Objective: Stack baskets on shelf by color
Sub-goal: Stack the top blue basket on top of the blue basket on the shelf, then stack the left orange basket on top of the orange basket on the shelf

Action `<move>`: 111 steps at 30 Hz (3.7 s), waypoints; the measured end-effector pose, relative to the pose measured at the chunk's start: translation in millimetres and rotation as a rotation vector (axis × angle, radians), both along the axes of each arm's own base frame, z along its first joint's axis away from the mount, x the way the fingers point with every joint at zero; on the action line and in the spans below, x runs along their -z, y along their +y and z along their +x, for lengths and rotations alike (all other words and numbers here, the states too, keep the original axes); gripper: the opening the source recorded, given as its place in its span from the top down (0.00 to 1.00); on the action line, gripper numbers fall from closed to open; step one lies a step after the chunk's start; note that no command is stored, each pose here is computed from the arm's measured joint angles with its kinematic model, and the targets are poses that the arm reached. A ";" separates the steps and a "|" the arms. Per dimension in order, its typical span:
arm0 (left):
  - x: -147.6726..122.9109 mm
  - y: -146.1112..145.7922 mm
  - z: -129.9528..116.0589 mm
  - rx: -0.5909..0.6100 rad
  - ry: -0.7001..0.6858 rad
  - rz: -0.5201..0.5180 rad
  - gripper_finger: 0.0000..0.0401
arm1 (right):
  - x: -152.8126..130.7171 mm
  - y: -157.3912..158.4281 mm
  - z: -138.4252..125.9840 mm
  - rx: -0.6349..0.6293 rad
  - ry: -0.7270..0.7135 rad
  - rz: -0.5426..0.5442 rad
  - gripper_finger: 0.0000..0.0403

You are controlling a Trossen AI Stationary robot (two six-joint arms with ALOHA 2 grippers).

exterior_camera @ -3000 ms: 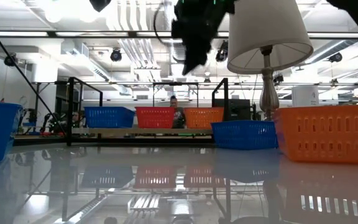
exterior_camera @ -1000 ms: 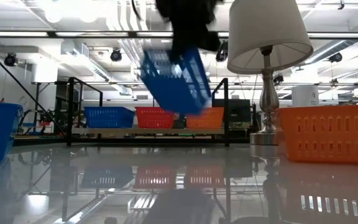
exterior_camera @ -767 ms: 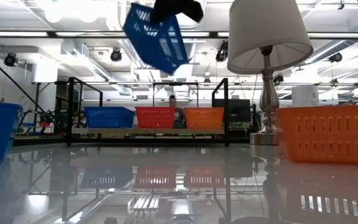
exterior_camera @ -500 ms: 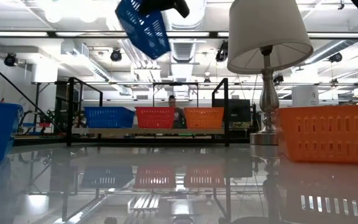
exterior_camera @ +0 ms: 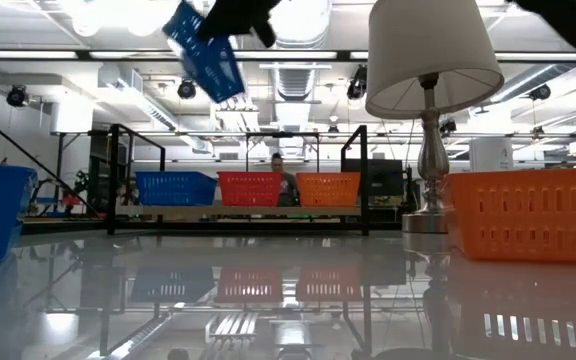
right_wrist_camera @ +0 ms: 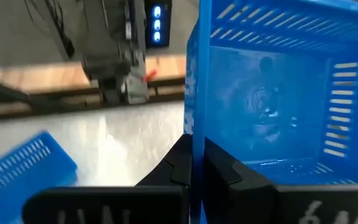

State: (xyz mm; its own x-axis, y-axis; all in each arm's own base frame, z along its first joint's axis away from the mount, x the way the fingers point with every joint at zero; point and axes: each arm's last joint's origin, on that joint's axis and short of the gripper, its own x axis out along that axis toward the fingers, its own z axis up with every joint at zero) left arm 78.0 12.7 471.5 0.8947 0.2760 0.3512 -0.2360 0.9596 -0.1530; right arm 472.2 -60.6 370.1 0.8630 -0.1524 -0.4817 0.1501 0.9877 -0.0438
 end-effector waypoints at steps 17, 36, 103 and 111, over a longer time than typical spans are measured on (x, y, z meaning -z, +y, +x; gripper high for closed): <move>-1.5 -0.7 -10.7 -0.010 -0.028 0.002 1.00 | 85.2 -65.5 45.9 -0.004 0.151 -0.080 0.98; -1.8 0.1 -14.3 -0.056 -0.031 0.010 1.00 | 121.0 -70.1 60.9 -0.009 0.206 -0.200 0.97; 113.3 -43.7 114.1 0.614 0.793 -0.474 1.00 | 26.6 245.8 -108.9 -0.144 0.862 0.204 0.73; 89.1 -44.6 120.9 0.674 0.534 -0.440 1.00 | 20.1 263.2 -132.6 -0.127 0.811 0.090 0.56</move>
State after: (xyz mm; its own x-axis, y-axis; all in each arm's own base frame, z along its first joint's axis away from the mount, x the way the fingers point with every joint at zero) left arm 198.9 -31.8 382.4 0.9250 -0.3443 -0.1604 0.2006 0.8013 -0.5636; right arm 339.7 202.6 350.0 0.2501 -0.0081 -0.9682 -0.0068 0.9999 -0.0101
